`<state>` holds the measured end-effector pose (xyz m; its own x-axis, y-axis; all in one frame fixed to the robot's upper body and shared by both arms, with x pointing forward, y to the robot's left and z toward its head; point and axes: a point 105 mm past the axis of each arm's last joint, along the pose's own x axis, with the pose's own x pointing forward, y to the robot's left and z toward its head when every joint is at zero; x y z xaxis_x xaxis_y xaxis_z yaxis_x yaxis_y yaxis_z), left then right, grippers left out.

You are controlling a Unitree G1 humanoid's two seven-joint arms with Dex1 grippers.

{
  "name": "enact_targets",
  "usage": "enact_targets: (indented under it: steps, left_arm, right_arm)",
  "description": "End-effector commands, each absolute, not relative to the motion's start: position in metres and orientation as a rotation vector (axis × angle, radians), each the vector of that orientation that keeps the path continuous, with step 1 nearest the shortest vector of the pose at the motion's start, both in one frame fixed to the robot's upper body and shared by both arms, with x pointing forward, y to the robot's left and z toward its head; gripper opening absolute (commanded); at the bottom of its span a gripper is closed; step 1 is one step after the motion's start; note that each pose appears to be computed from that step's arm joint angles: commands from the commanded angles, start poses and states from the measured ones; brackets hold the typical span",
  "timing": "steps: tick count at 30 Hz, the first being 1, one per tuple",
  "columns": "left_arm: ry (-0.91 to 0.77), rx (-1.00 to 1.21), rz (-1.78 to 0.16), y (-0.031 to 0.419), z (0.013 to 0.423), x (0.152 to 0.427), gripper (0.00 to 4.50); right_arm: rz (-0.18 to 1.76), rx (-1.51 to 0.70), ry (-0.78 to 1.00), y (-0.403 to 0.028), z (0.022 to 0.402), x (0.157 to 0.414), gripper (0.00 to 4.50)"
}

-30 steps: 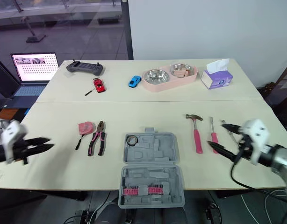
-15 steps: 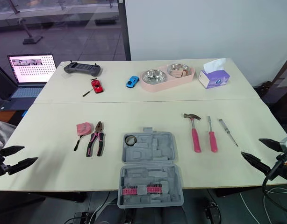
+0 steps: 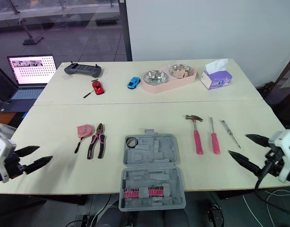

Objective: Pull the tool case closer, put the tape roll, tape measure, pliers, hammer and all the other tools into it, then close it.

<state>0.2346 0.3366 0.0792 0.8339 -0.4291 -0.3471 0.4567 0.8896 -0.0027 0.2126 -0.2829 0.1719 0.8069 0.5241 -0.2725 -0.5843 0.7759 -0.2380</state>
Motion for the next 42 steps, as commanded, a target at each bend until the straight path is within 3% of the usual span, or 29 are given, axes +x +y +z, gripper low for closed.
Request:
enact_targets:
  steps: [1,13,24,36,40,42]
  left_arm:
    - [0.265,0.081,-0.426,0.313,0.076,0.246,4.45]
    - [0.158,0.098,-0.159,0.265,0.043,0.286,4.45]
    - [0.179,0.028,-0.033,0.267,0.030,0.309,4.45]
    - [0.398,0.022,-0.075,0.253,0.009,0.311,4.45]
    - [0.404,-0.048,-0.060,0.253,0.009,0.315,3.17]
    - [0.406,-0.042,-0.066,0.252,0.008,0.318,2.03]
  right_arm:
    - [0.742,-0.335,0.132,-0.232,0.186,0.218,4.50]
    - [1.191,-0.411,0.073,-0.128,0.171,0.235,4.50]
    - [1.202,-0.444,0.038,-0.121,0.176,0.251,4.50]
    - [1.189,-0.431,0.025,-0.117,0.181,0.248,4.50]
    - [1.174,-0.424,0.026,-0.116,0.179,0.249,4.50]
    - [1.171,-0.423,0.026,-0.116,0.179,0.249,4.50]
